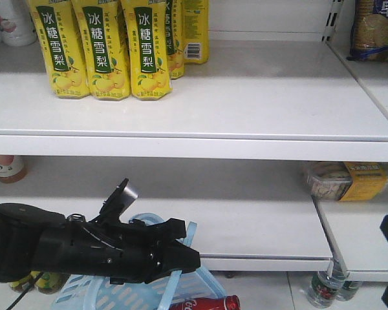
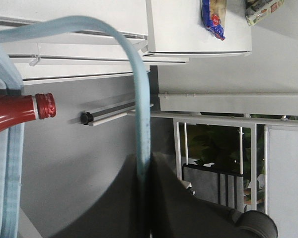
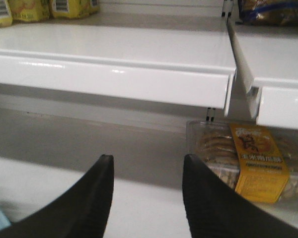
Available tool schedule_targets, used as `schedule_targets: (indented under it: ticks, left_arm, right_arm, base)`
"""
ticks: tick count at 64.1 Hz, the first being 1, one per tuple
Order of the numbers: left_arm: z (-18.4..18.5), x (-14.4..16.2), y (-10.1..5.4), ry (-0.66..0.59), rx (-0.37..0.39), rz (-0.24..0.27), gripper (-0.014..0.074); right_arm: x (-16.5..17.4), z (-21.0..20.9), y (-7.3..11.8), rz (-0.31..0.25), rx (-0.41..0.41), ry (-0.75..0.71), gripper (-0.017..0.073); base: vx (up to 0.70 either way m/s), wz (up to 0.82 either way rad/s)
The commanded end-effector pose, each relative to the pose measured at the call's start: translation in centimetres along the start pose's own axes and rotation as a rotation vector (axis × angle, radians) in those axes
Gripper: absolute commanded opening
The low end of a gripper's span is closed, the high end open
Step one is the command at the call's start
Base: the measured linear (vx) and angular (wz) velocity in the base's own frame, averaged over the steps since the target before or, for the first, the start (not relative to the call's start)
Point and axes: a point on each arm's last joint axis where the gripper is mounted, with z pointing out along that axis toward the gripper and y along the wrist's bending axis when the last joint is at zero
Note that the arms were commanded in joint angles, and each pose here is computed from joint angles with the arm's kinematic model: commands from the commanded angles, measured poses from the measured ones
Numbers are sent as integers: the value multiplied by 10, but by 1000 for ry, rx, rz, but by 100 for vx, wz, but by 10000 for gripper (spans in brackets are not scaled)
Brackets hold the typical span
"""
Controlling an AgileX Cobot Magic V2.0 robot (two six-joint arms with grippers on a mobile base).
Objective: Place coke in basket with both arms
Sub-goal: 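Withdraw the right gripper away from the basket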
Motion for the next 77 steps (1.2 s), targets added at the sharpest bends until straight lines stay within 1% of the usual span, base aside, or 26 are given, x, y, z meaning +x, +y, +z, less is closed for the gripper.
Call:
schedule_targets:
  ticks: [1,5,11,18,22,26,31,33,35,37,46,77]
  left_arm:
    - [-10,-2,-28,-17,149,-19,-6]
    - [-10,-2,-28,-17,149,-19,-6]
    - [-10,-2,-28,-17,149,-19,-6]
    - [-10,-2,-28,-17,149,-19,-6]
    - [-10,-2,-28,-17,149,-19,-6]
    - [-10,-2,-28,-17,149,-19,-6]
    - [-10,-2,-28,-17,149,-19,-6]
    - [-10,-2,-28,-17,149,-19,-6]
    - [-10,-2,-28,-17,149,-19,-6]
    - [-10,-2,-28,-17,149,-19,-6]
    - [-10,-2,-28,-17,149,-19,-6]
    - [-10,-2,-28,-17,149,-19,-6]
  right_arm:
    - [6,2,-1,11,2,-2,319]
    - [13,3,-1,31,5,12,319]
    - [12,3,-3,62,28,-7,318]
    - [11,3,-3,64,32,-9,318]
    - [12,3,-3,55,32,-8,301]
    - [12,3,-3,37,32,-7,249]
    - [12,3,-3,23,32,-7,139]
    - [12,3,-3,21,33,-7,80]
    - [11,3,-4,21,40,-8,20]
    - [11,3,-4,27,44,-11,-17]
    - [10,3,-5,76,51,-27,-10]
    - [10,3,-5,77,51,-28,-10]
  base:
    - [0,0]
    - [0,0]
    - [0,0]
    - [0,0]
    - [0,0]
    - [0,0]
    - [0,0]
    - [0,0]
    - [0,0]
    - [0,0]
    - [0,0]
    - [0,0]
